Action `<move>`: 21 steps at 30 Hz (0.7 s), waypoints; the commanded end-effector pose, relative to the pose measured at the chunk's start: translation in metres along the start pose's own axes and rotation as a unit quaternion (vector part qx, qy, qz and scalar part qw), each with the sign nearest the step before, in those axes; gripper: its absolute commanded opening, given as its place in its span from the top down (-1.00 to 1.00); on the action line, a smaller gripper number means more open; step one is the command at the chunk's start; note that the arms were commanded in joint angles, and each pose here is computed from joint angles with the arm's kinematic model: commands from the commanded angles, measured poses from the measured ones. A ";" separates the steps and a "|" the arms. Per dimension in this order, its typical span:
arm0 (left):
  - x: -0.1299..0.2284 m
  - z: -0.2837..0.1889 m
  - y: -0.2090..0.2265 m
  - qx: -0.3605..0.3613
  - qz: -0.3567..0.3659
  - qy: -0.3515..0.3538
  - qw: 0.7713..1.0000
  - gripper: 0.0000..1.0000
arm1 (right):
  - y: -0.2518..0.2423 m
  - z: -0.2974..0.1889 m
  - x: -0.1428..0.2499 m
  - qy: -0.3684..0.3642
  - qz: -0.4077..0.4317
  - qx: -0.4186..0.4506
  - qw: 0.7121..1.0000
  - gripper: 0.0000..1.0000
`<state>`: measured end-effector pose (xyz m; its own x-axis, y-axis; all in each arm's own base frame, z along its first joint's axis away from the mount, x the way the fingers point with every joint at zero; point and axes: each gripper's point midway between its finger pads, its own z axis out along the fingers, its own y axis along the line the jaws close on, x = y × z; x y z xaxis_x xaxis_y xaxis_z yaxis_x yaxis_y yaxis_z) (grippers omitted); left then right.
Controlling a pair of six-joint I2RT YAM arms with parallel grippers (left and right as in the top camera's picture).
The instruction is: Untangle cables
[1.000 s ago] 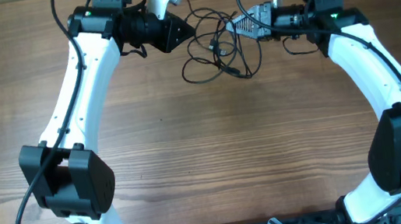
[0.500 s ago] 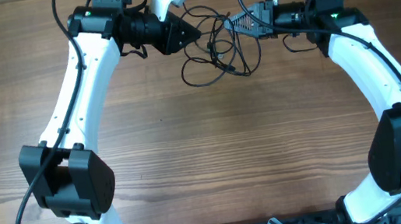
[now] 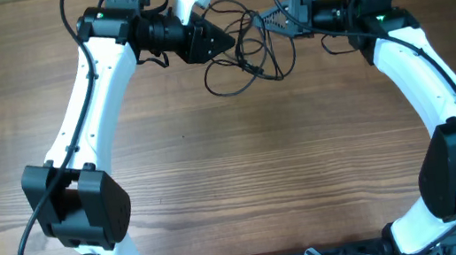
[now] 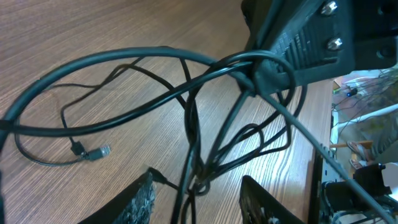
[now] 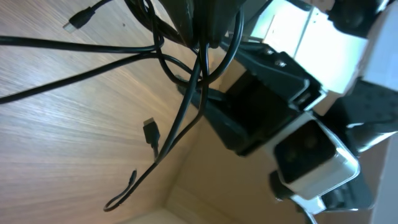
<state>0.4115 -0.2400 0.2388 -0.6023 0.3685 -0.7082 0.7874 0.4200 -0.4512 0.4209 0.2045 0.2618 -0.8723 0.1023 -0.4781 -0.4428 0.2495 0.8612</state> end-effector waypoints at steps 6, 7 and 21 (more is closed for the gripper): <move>0.002 0.003 0.004 0.011 -0.002 -0.001 1.000 0.10 | 0.033 -0.006 -0.005 0.008 -0.016 -0.039 0.999 0.91; 0.004 0.005 0.006 0.012 -0.006 0.002 1.000 0.11 | 0.033 -0.006 -0.005 0.008 -0.014 -0.038 0.999 0.91; 0.016 0.005 0.056 -0.111 -0.031 0.033 0.993 0.92 | 0.045 -0.008 -0.013 0.003 -0.020 -0.057 0.998 0.91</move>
<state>0.4235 -0.2365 0.2172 -0.6172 0.3884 -0.6843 0.7725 0.4640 -0.4335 0.4205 0.2075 0.2816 -0.8678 0.1045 -0.4859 -0.4634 0.1831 0.8670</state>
